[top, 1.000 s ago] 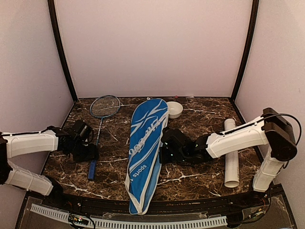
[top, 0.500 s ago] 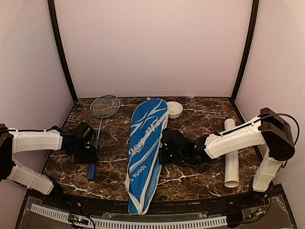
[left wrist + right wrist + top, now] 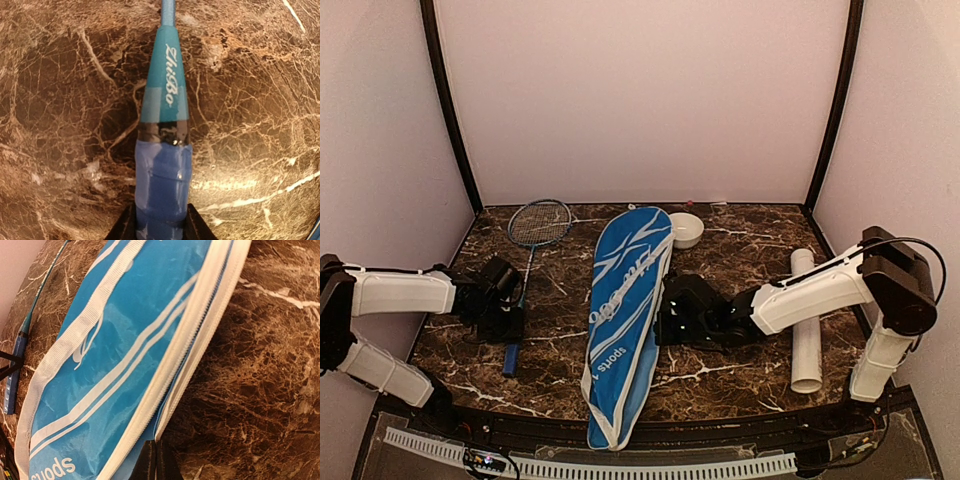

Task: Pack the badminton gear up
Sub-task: Place the racket bag at the center of the board.

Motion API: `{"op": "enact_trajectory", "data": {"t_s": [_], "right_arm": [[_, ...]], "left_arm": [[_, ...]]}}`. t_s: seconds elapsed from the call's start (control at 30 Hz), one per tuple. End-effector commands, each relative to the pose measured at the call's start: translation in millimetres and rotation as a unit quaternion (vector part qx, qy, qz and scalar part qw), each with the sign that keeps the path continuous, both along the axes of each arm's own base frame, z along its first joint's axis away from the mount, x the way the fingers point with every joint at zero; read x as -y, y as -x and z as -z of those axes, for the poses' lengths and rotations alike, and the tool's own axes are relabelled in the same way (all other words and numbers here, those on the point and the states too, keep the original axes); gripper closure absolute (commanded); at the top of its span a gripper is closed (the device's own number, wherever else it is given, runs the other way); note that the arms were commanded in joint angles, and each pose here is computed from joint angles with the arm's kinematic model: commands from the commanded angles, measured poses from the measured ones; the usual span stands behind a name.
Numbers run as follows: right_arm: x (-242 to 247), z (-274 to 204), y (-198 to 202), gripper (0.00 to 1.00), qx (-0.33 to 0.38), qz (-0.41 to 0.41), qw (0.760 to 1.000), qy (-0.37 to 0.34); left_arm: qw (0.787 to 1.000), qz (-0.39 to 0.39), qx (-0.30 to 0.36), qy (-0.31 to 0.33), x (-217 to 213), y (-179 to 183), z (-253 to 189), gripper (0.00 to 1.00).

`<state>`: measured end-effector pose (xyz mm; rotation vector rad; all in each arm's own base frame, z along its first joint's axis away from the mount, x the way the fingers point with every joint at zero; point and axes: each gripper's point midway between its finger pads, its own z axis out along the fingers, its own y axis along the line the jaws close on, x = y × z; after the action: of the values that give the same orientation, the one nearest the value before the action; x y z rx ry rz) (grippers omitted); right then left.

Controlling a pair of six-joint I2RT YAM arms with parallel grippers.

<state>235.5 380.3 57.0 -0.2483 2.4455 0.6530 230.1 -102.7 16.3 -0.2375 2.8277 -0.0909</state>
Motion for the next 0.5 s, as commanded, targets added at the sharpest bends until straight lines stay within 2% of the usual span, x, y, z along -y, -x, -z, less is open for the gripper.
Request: {"op": "enact_trajectory", "data": {"t_s": [0.0, 0.07, 0.33, 0.47], "right_arm": [[3.7, 3.2, 0.6, 1.0, -0.023, 0.006, 0.999, -0.039], [7.4, 2.6, -0.6, 1.0, -0.022, 0.011, 0.999, -0.039], [14.8, -10.0, -2.1, 0.71, -0.013, 0.015, 0.999, -0.041], [28.2, -21.8, -4.3, 0.58, -0.003, 0.034, 0.999, -0.034]], "left_arm": [[1.0, 0.008, -0.017, 0.002, 0.4, 7.5, 5.5, 0.74], [1.0, 0.008, -0.015, 0.001, -0.7, 8.4, 4.4, 0.78], [0.999, 0.017, 0.026, 0.012, -0.5, 3.9, -12.8, 0.93], [0.996, 0.031, 0.069, 0.054, 12.4, -4.5, -35.4, 0.99]]}}
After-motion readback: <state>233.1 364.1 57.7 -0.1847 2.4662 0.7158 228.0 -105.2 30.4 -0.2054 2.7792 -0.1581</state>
